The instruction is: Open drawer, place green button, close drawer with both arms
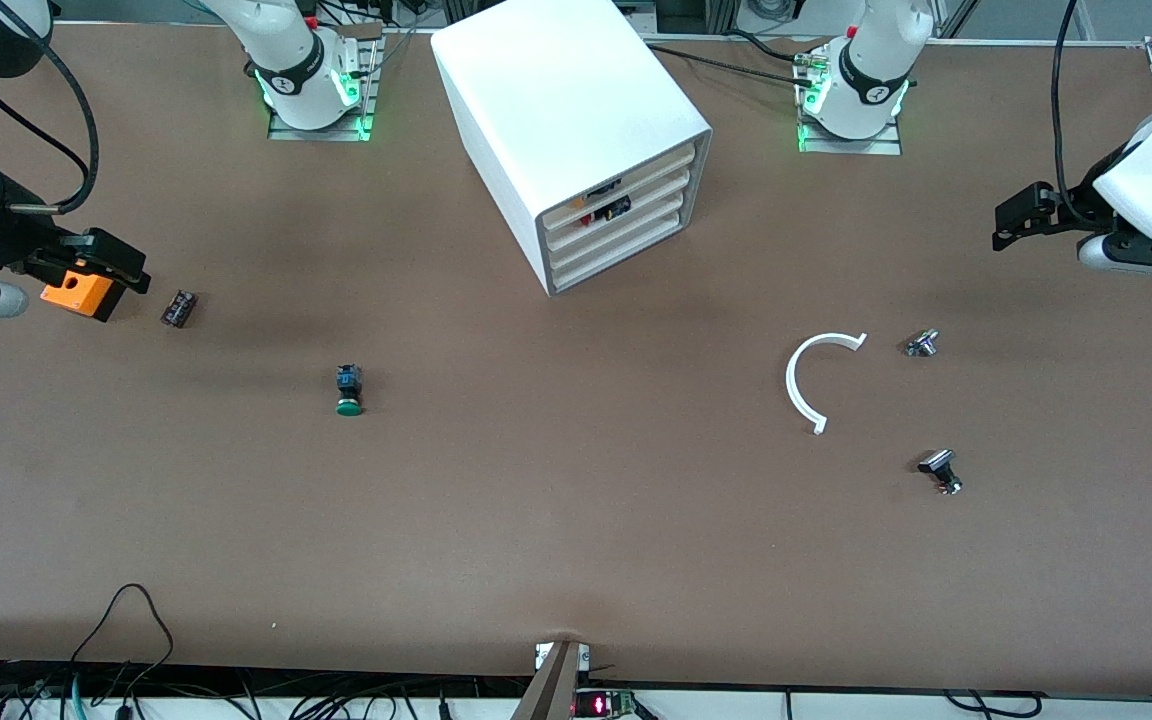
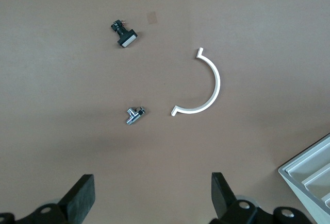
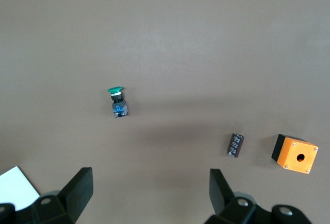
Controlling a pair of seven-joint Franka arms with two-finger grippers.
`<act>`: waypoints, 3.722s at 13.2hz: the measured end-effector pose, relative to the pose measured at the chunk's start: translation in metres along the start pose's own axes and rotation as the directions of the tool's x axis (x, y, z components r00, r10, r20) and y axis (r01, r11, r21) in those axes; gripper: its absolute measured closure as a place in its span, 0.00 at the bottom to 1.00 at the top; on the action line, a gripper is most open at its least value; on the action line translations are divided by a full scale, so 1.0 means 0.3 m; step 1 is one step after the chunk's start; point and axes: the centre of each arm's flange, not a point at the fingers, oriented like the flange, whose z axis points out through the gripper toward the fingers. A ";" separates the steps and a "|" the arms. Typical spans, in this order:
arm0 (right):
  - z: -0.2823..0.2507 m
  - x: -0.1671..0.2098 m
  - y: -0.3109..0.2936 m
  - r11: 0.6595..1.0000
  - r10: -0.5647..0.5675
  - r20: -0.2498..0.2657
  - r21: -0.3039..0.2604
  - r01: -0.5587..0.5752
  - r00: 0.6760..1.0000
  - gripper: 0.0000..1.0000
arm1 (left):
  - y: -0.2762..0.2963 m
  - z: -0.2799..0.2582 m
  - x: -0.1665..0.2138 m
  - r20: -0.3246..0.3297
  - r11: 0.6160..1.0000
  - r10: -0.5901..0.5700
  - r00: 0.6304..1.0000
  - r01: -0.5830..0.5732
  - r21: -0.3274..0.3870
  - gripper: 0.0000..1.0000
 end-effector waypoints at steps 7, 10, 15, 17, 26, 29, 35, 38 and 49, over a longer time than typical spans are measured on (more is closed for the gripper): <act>0.000 0.000 0.000 1.000 -0.013 0.001 0.001 0.013 1.000 0.00 | 0.004 0.002 0.010 0.001 1.000 0.002 1.000 -0.002 0.001 0.00; 0.005 -0.005 -0.005 1.000 -0.019 0.013 0.002 0.019 1.000 0.00 | 0.006 0.001 0.011 0.001 1.000 0.003 1.000 -0.003 0.001 0.00; 0.199 0.007 -0.061 0.991 -0.130 0.129 0.037 0.127 0.983 0.00 | 0.008 0.001 0.011 0.002 1.000 0.002 1.000 -0.002 -0.001 0.00; 0.339 0.036 -0.085 0.990 -0.129 0.185 0.086 0.114 0.974 0.00 | 0.012 0.007 0.013 0.007 1.000 0.002 1.000 -0.002 -0.014 0.00; 0.775 0.070 -0.194 0.985 -0.157 0.173 0.106 0.140 0.972 0.00 | 0.139 0.074 -0.056 0.222 0.961 0.074 0.972 -0.010 -0.276 0.00; 0.926 0.056 -0.253 0.981 -0.176 0.155 0.105 0.161 0.972 0.00 | 0.231 0.125 -0.077 0.289 0.934 0.246 0.925 -0.146 -0.327 0.00; 1.209 0.041 -0.288 0.979 -0.185 0.097 0.104 0.174 0.978 0.00 | 0.319 0.398 0.049 0.236 0.791 0.477 0.847 -0.296 -0.535 0.00; 1.267 0.032 -0.336 0.975 -0.204 0.081 0.105 0.195 0.976 0.00 | 0.391 0.555 0.098 0.178 0.739 0.464 0.868 -0.269 -0.617 0.00; 1.310 0.020 -0.358 0.973 -0.219 0.089 0.100 0.210 0.972 0.53 | 0.712 1.019 0.034 0.019 0.593 0.391 0.920 -0.236 -0.769 0.02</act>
